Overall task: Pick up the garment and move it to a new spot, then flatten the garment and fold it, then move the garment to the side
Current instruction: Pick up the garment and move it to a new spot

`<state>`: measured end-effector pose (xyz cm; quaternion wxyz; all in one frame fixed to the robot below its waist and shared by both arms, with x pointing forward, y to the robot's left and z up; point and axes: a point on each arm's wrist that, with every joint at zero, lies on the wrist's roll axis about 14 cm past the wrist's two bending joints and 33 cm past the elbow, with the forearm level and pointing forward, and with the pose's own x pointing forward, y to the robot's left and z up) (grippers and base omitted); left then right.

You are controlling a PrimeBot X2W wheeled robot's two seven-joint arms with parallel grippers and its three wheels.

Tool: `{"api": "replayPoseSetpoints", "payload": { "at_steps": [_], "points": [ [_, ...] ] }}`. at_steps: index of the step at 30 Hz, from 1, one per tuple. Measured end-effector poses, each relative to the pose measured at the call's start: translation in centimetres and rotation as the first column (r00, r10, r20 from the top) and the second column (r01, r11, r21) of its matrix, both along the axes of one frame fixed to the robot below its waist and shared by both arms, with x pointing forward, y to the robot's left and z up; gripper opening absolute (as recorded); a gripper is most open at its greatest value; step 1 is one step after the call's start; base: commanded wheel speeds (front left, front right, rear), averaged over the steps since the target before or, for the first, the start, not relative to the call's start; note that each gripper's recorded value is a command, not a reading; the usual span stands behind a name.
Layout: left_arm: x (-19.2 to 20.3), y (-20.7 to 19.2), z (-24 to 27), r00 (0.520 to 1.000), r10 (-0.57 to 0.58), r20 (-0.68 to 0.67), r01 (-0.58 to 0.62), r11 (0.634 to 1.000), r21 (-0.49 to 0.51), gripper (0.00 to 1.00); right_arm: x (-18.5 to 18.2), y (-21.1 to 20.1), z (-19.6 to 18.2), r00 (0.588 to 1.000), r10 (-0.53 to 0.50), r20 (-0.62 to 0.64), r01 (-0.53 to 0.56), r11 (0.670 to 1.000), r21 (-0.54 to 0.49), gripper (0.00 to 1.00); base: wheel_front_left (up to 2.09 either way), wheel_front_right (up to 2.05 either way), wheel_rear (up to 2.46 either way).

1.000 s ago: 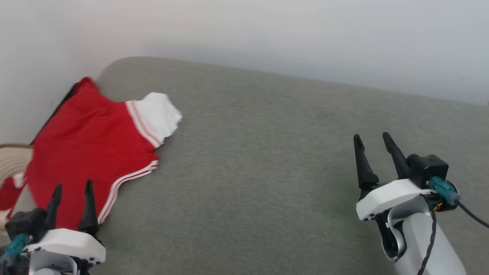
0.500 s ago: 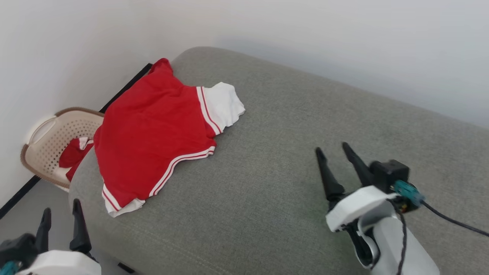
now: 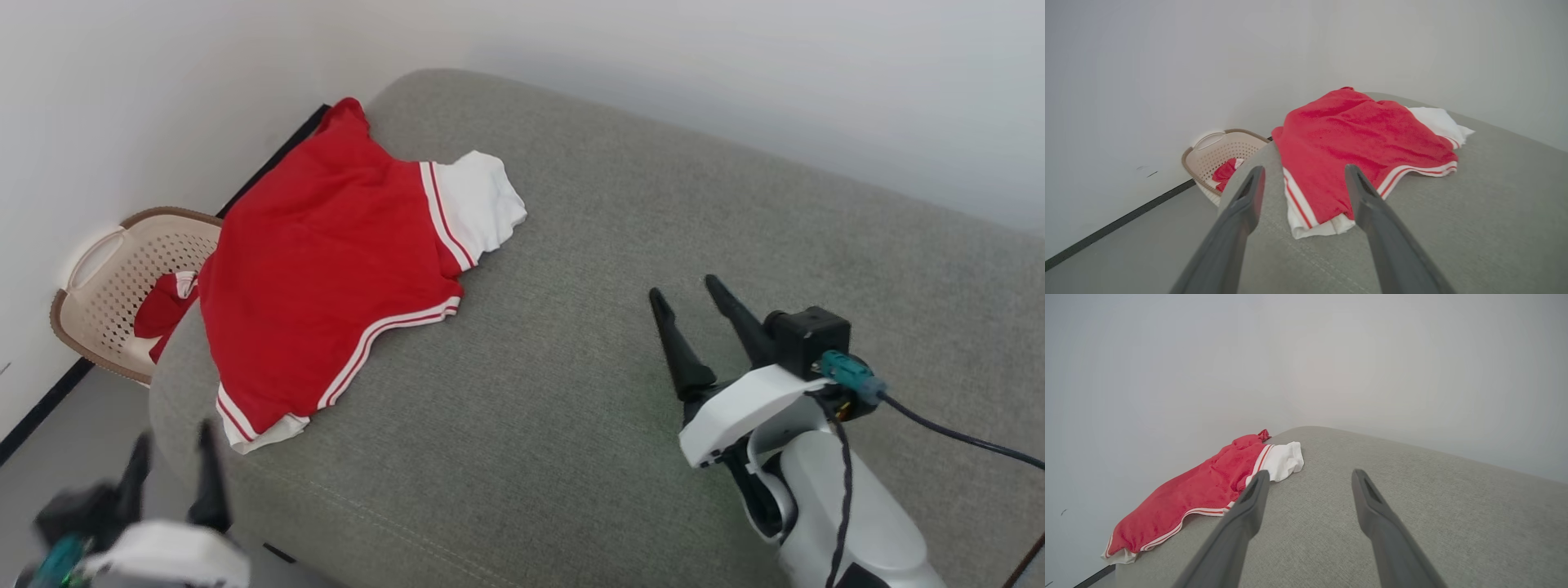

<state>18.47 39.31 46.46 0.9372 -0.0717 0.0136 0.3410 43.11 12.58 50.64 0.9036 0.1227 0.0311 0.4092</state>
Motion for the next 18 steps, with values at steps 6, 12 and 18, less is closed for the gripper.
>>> {"api": "replayPoseSetpoints", "payload": {
  "at_steps": [6, 12, 18],
  "points": [
    [6.8, 0.0, 2.5, 0.978, -0.201, -0.049, 0.205, 0.974, 0.099, 1.0, 1.5, -1.6, -1.4, 0.999, -0.048, -0.016, 0.048, 0.999, -0.005, 1.0, 0.0, 0.0, 0.0],
    [14.4, 1.9, 3.9, 0.931, -0.334, -0.145, 0.352, 0.928, 0.124, 1.0, 4.4, -3.9, -2.4, 0.993, -0.114, -0.02, 0.115, 0.993, 0.012, 1.0, 0.0, 0.0, 0.0],
    [19.8, 2.6, -0.7, 0.853, -0.411, -0.321, 0.387, 0.912, -0.138, 1.0, 6.5, -7.6, -4.0, 0.979, -0.201, -0.044, 0.202, 0.979, 0.027, 1.0, 0.0, 0.0, 0.0]
  ]
}}
